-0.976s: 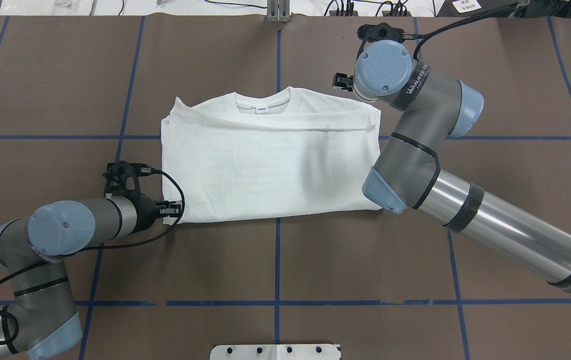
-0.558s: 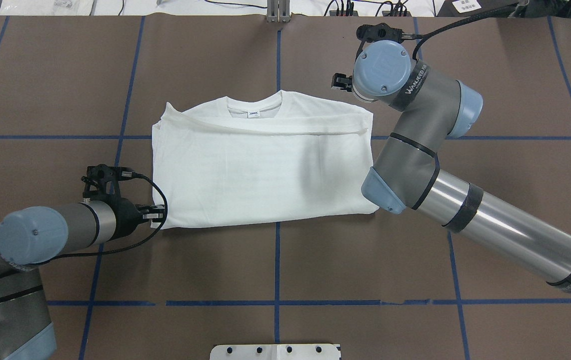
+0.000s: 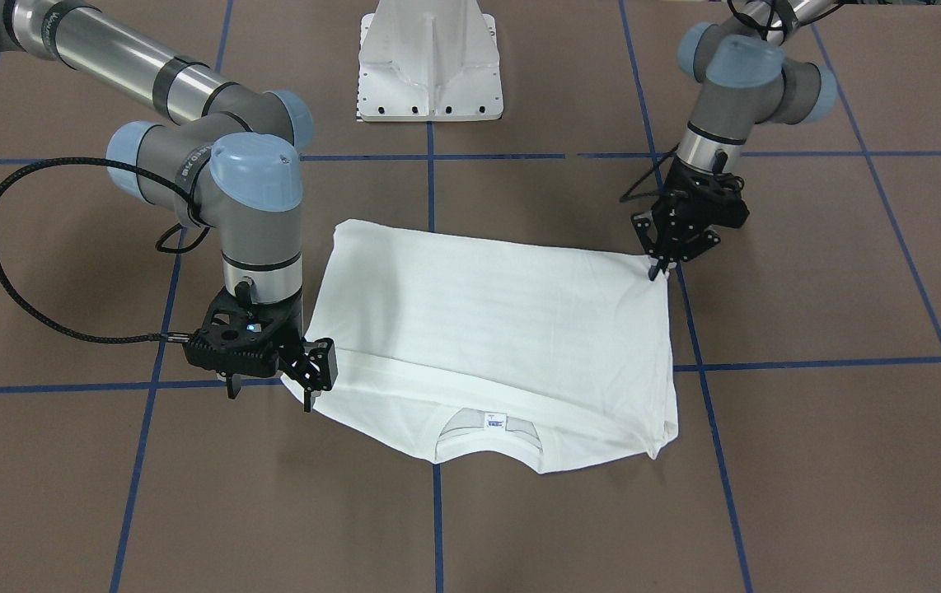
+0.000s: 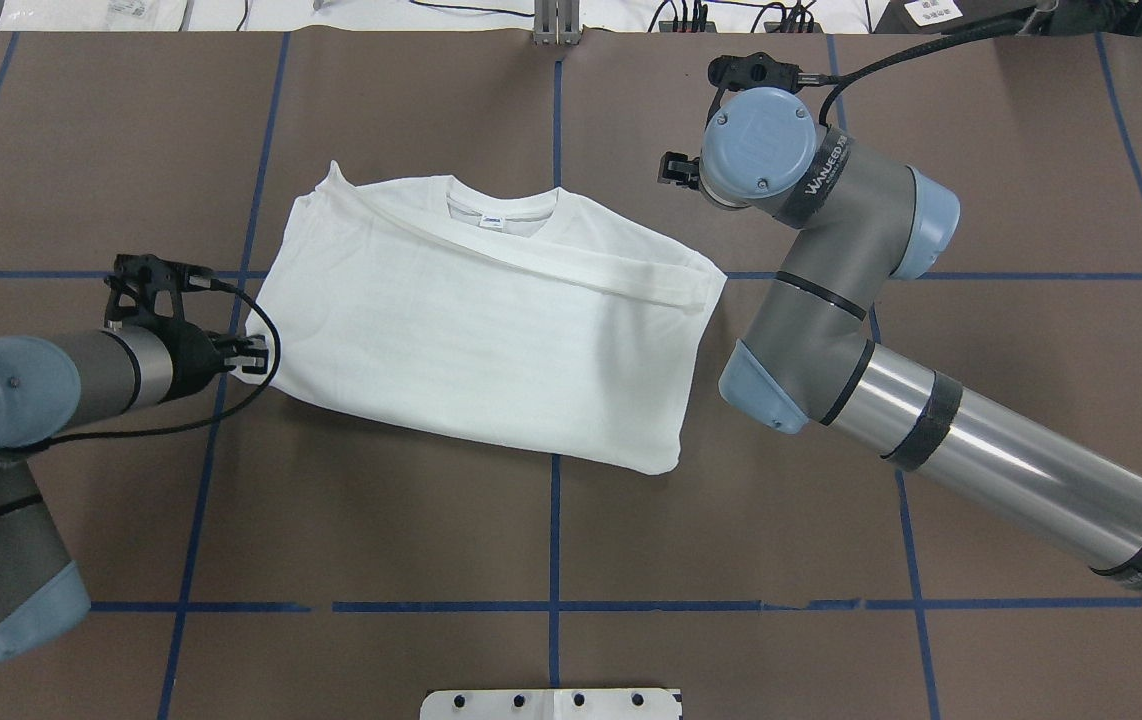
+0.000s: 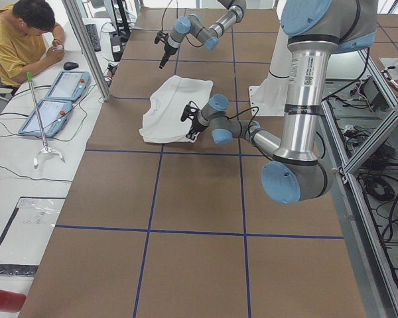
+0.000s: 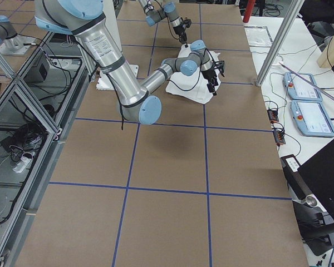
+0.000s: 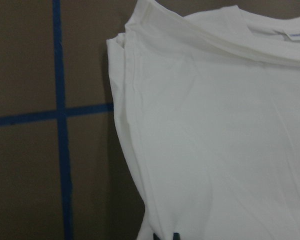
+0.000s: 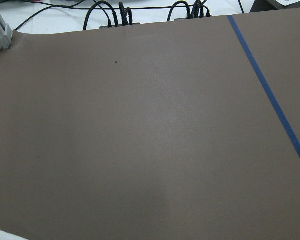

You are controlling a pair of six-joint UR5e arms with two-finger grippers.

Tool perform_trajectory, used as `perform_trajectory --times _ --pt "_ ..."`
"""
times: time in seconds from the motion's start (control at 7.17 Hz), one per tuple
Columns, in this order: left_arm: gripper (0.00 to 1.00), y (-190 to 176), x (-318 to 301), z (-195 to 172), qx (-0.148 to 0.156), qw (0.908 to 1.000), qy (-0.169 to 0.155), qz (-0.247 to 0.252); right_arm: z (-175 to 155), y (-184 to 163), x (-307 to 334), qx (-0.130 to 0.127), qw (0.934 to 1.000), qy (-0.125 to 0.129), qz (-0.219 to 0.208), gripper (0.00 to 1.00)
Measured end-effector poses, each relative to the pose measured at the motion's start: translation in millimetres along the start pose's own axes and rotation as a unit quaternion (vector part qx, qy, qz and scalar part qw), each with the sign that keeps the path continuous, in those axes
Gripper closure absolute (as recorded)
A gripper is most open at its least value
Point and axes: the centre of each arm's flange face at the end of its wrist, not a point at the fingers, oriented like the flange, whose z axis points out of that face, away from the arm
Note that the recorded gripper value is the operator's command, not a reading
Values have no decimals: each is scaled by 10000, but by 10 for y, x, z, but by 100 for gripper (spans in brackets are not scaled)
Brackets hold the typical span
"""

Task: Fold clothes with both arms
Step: 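Drag the shirt farther from the robot with the left gripper while the right gripper lowers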

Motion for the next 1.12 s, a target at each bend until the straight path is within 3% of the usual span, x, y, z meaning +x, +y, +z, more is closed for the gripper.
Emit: perform_trajectory --times 0.28,0.56,0.7,0.98,1.12 --pt "100 -940 -343 528 367 9973 -581 239 -11 37 -39 -12 10000 -22 10 0" --pt "100 -1870 -330 1119 467 9935 -1009 235 -27 86 -90 -30 10000 -55 -3 0" --pt "1 -2173 -291 1322 470 9921 -1147 204 -35 110 -111 -38 10000 -71 -5 0" --pt "0 -2346 -483 1337 587 9912 -1161 262 -39 181 -162 -67 9999 -96 25 0" --pt "0 -2302 -563 1125 620 9932 -899 390 -58 220 -230 -75 9998 -156 138 0"
